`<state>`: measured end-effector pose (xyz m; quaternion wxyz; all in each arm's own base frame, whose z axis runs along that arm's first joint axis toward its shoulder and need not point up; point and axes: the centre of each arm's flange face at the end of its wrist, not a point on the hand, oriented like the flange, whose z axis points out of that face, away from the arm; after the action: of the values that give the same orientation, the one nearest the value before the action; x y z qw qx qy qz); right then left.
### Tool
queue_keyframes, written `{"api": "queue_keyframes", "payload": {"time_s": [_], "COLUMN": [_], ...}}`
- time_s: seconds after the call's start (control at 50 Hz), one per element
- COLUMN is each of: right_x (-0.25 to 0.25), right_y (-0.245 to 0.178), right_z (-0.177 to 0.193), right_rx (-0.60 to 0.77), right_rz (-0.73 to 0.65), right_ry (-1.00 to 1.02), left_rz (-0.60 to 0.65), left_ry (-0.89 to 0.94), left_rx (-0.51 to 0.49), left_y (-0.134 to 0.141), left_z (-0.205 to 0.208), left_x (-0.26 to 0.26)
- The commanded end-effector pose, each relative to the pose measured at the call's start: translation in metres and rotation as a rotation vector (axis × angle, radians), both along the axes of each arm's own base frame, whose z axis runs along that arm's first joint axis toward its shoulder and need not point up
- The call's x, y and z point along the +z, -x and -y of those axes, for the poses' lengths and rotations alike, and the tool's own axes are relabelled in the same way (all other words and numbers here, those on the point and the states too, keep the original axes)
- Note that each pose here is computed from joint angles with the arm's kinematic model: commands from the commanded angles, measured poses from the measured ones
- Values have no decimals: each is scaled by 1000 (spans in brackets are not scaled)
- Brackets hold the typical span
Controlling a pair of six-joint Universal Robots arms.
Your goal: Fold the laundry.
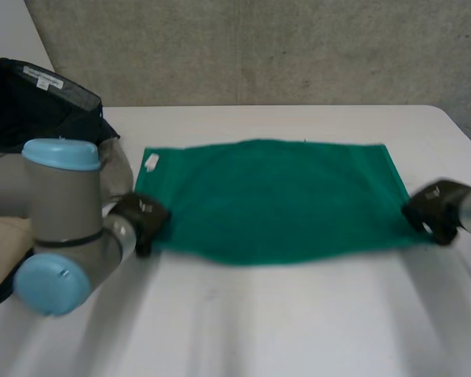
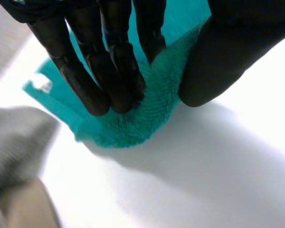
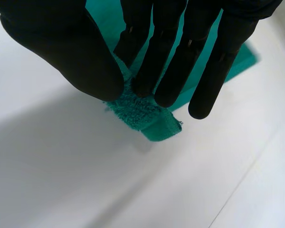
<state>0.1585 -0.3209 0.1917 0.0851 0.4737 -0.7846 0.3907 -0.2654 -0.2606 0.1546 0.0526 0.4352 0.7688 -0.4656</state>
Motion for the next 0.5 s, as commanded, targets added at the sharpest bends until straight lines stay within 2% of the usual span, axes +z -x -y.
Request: {"api": "queue_keyframes", "payload": {"time_s": [0.02, 0.08, 0.14, 0.26, 0.34, 0.42, 0.5], "right_x": [16, 10, -1, -16, -22, -29, -39], "right_y": [20, 16, 7, -11, -25, -39, -47], "right_z": [-42, -28, -5, 53, 85, 109, 125], "right_rx": [130, 113, 77, -25, -63, -64, -65], "right_rz": [-149, -136, -95, 23, 99, 122, 98], "right_ry": [-155, -91, 0, 239, 393, 521, 584], "left_rz": [138, 135, 110, 42, 16, 7, -11], "left_ry": [-149, -104, -10, 187, 261, 290, 329], "left_rx": [-104, -115, -98, -16, 30, 71, 71], "left_y": [-19, -16, -8, 16, 32, 41, 50], "left_z": [-58, -48, -17, 55, 88, 109, 122], "left_x": [9, 11, 10, 17, 18, 13, 12]}}
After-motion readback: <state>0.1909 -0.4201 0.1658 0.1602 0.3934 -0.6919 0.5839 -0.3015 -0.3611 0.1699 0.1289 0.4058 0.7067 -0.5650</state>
